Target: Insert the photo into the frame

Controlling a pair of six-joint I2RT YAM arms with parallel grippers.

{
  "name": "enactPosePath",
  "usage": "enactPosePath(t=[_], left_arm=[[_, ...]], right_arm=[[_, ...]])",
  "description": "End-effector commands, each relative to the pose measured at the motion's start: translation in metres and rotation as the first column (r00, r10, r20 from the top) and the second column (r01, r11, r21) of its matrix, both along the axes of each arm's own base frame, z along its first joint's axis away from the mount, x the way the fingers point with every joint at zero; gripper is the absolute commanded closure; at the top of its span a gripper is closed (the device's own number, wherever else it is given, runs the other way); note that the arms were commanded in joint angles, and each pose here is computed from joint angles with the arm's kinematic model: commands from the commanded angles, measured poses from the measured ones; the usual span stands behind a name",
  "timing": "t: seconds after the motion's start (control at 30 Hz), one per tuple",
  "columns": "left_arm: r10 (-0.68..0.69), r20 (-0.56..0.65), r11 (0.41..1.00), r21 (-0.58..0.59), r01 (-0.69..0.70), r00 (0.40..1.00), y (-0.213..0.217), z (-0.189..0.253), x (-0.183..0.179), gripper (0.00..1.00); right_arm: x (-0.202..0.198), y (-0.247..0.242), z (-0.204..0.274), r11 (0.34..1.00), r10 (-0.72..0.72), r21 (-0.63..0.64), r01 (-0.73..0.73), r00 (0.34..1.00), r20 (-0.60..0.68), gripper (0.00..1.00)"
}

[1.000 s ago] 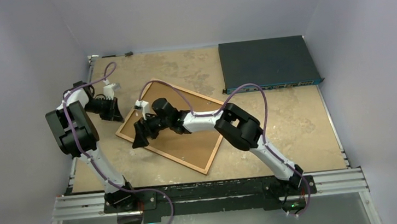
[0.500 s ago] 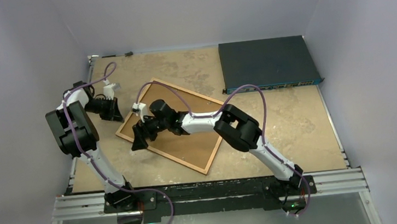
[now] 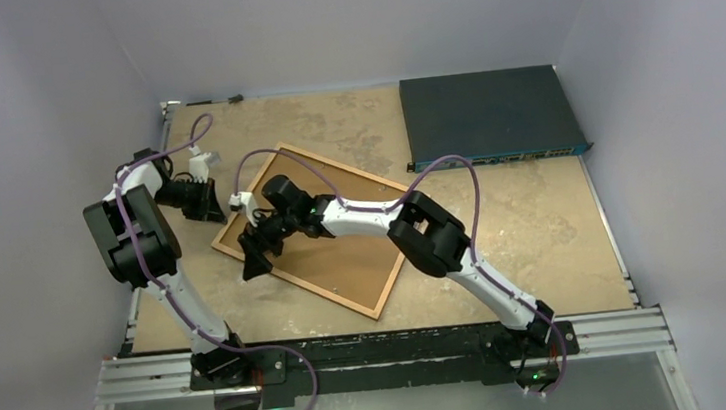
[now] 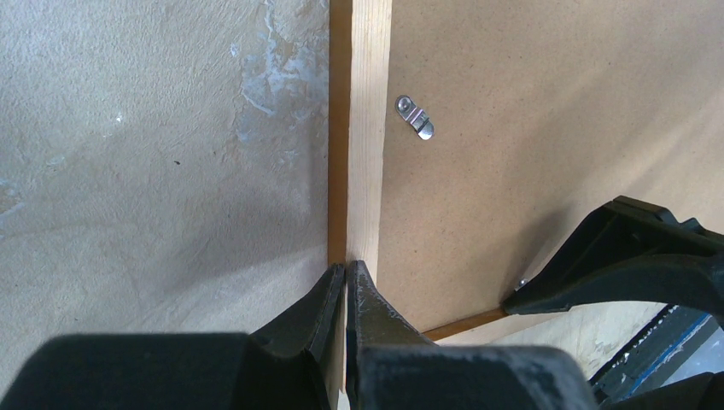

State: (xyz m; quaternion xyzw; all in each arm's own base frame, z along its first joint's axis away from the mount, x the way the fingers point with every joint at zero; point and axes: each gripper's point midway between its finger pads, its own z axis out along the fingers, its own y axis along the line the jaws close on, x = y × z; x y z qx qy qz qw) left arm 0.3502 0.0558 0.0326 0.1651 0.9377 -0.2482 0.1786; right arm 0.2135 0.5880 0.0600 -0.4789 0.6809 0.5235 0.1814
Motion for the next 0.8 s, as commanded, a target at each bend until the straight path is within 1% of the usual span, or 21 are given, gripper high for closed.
enactPosePath(t=[0.0,0.1,0.33,0.63,0.77], left_arm=[[-0.019,-0.065,0.998,0.052,0.022,0.998,0.007,-0.012,-0.016,1.0],[-0.021,-0.068,0.998,0.05,0.025,0.997,0.006,-0.012,-0.017,1.0],[-0.024,-0.066,0.998,0.051,0.028,0.998,0.006,-0.011,-0.017,1.0],[-0.025,-0.069,0.999,0.045,0.028,0.997,0.006,-0.013,-0.018,1.0],[-0.024,-0.07,0.999,0.041,0.026,0.997,0.005,-0.013,-0.018,1.0]], right_arm=[[-0.015,-0.002,0.0,0.996,0.084,-0.025,-0.084,0.996,0.013,0.13],[-0.01,0.002,0.003,0.997,0.074,-0.022,-0.073,0.997,0.035,0.13],[0.015,0.007,0.02,1.0,-0.024,0.014,0.023,0.993,0.117,0.13],[0.021,0.0,0.01,1.0,-0.026,-0.011,0.028,0.989,0.148,0.14],[0.016,-0.003,0.009,1.0,0.002,-0.016,0.001,0.987,0.161,0.2]])
